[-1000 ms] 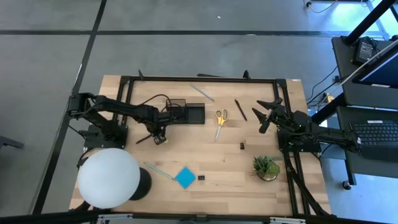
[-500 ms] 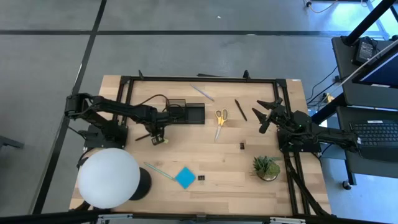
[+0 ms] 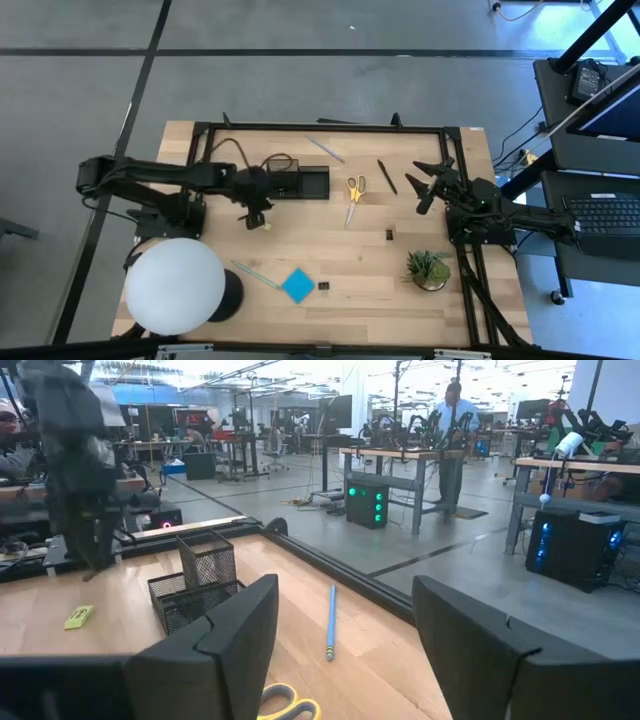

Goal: Pick and place office supplies into organizer
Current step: Put the left black pen into the black desk organizer

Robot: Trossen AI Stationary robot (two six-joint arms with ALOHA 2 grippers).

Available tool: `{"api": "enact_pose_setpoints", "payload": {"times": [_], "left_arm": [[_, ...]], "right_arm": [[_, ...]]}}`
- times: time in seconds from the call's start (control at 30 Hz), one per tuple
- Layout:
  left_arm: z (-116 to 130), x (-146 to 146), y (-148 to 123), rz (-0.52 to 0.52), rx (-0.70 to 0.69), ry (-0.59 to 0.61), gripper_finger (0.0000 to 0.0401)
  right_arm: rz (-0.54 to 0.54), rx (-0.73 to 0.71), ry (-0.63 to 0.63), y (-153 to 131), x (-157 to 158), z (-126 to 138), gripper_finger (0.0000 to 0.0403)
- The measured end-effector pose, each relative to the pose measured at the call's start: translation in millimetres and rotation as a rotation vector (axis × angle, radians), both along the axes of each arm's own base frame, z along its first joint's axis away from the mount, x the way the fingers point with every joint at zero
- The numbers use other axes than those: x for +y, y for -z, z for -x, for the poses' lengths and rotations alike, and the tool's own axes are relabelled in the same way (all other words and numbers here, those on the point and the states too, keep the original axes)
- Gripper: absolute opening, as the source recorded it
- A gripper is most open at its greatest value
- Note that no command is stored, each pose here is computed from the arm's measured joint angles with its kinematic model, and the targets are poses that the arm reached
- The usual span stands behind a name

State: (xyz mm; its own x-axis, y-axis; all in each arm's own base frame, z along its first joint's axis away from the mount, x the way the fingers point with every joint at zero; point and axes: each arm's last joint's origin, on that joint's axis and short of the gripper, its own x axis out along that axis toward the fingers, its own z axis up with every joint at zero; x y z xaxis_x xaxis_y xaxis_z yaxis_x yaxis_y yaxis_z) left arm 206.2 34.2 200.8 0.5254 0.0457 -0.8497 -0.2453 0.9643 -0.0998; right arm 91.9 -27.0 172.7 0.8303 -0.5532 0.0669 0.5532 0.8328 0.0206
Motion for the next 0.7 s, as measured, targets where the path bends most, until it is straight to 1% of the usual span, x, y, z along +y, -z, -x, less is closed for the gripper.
{"api": "enact_pose_setpoints", "payload": {"times": [0.1, 0.2, 0.37, 0.47, 0.53, 0.63, 0.7], "left_arm": [[0.6, 2.3, -18.0, -0.045, -0.152, 0.022, 0.0043], [2.1, 6.2, -34.7, -0.119, -0.287, 0.034, 0.0044], [3.0, 13.8, -57.2, -0.245, -0.474, 0.058, 0.0044], [2.2, 20.2, -67.2, -0.332, -0.557, 0.053, 0.0044], [2.1, 25.4, -71.8, -0.396, -0.586, 0.04, 0.0044], [3.0, 32.9, -75.5, -0.466, -0.601, 0.014, 0.0039], [4.2, 37.4, -76.7, -0.487, -0.604, -0.003, 0.0036]], "right_arm": [[0.0, 0.0, 0.0, 0.0, 0.0, 0.0, 0.0233], [0.002, 0.001, 0.0, -0.1, 0.0, 0.0, 0.0233], [0.0, 0.0, 0.0, 0.0, 0.0, 0.0, 0.0233], [0.0, -0.001, 0.0, -0.1, 0.0, 0.0, 0.0233], [0.001, 0.0, 0.001, -0.1, 0.0, 0.0, 0.0233], [0.0, -0.001, 0.001, -0.1, 0.0, 0.0, 0.0233], [0.0, -0.001, 0.001, -0.1, 0.0, 0.0, 0.0233]]}}
